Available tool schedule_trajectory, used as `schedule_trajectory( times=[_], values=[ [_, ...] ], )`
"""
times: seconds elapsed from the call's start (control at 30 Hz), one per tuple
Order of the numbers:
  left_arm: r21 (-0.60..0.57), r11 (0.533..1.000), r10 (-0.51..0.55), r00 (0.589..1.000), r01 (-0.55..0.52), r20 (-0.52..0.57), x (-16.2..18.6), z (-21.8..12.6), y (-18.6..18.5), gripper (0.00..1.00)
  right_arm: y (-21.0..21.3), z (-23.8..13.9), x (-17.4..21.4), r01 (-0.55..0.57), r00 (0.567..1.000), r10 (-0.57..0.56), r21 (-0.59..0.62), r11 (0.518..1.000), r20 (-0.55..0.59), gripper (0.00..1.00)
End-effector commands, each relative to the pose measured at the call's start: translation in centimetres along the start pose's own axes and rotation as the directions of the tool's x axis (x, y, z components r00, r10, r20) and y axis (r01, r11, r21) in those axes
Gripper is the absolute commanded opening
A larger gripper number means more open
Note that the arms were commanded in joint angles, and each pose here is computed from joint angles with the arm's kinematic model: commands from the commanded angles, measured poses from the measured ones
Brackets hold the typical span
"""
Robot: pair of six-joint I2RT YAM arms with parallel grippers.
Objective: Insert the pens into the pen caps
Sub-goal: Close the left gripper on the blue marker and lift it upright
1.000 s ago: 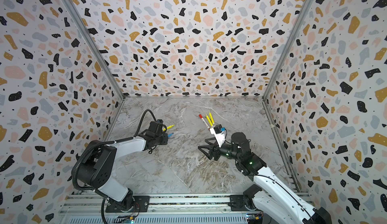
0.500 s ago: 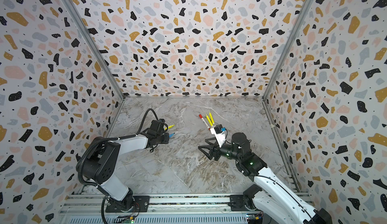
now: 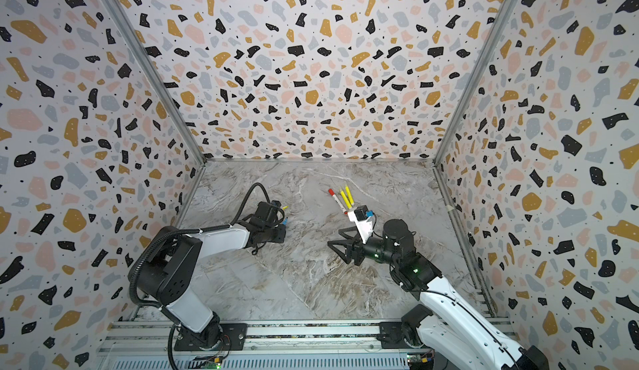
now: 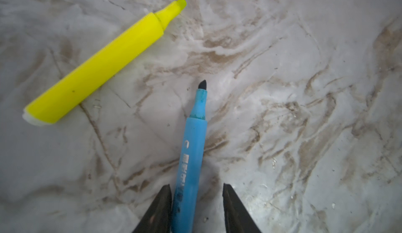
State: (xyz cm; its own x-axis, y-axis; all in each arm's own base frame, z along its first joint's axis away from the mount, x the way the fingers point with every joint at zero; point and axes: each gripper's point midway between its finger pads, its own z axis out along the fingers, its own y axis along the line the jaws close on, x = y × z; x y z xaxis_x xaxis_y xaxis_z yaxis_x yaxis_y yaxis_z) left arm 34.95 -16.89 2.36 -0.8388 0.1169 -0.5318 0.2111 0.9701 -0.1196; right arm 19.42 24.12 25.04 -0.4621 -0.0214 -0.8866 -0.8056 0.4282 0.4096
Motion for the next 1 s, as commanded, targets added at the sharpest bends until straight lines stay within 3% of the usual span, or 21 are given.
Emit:
schedule_trajectory(
  times=[0.0,0.23,0.4,0.67,0.97],
  values=[
    [-0.035,0.999,-0.004,1.0,0.003,-0.029,1.0,0.4,0.6,0.38,0.1,-0.4,-0.3,0.001,1.0,-0.001,0.004,1.0,0.022,0.68],
    [-0.054,0.998,0.01,0.999,-0.013,-0.051,1.8,0.7,0.8,0.21,0.0,-0.8,-0.2,-0.002,0.999,0.001,0.019,1.0,0.034,0.68],
    [0.015,0.999,0.035,0.999,-0.035,-0.028,1.8,0.1,-0.8,0.15,-0.5,-0.8,-0.1,-0.011,0.999,0.009,0.045,0.999,0.034,0.68],
    [0.273,0.959,0.036,0.99,-0.074,0.139,0.5,-3.9,-6.0,0.14,-2.0,-0.2,0.9,-0.065,0.998,0.064,0.093,0.994,0.012,0.68],
    [0.477,0.87,-0.057,0.934,-0.127,0.352,-0.1,-11.0,-11.4,0.15,-3.0,1.0,3.5,-0.174,0.985,0.174,0.044,0.984,0.004,0.69]
  ],
)
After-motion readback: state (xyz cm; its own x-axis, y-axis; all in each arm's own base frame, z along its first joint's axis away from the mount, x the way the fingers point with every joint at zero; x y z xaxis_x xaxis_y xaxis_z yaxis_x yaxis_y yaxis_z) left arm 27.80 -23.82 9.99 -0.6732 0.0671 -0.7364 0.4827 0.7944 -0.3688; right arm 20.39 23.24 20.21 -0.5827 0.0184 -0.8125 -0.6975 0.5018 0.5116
